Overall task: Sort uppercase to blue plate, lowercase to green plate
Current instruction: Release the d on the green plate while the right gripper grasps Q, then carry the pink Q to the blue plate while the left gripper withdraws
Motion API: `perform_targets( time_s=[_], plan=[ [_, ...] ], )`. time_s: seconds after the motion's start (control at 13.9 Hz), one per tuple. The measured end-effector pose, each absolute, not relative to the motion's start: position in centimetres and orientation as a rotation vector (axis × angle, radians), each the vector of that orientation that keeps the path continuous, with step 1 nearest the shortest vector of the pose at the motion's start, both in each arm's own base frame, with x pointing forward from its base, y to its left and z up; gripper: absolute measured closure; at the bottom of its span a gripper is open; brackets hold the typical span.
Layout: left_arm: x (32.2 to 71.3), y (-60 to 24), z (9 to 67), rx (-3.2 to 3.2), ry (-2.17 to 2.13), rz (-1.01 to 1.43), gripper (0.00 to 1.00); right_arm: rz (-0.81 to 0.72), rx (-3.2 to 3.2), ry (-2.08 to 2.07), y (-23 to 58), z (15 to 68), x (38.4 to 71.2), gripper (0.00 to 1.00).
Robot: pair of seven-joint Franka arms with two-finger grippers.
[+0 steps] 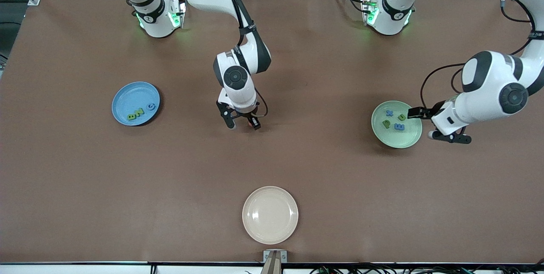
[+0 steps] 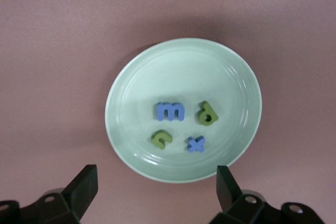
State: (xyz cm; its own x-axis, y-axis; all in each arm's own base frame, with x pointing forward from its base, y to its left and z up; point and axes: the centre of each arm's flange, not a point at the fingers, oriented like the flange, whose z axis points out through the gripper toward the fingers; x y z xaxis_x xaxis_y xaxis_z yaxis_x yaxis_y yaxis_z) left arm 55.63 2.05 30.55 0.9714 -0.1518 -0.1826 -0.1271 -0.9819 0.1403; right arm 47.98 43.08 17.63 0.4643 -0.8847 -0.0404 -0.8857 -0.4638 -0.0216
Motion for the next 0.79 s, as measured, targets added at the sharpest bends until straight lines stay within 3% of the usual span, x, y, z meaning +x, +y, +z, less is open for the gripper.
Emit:
perform_targets(
  time_s=[0.29,0.43,0.79],
  plan=[
    [55.4,3.3,35.1,3.046,-0.18,-0.197,0.0,0.04,-2.652,1.607,43.1,17.8,48.2,0.46],
    [55.0,3.9,37.5,3.098,-0.139,-0.169,0.0,0.042,-2.65,1.609,43.0,17.9,48.4,0.59],
    [55.2,3.0,46.8,3.112,-0.049,-0.128,0.0,0.049,-2.652,1.607,42.9,18.0,48.6,0.63]
  ],
)
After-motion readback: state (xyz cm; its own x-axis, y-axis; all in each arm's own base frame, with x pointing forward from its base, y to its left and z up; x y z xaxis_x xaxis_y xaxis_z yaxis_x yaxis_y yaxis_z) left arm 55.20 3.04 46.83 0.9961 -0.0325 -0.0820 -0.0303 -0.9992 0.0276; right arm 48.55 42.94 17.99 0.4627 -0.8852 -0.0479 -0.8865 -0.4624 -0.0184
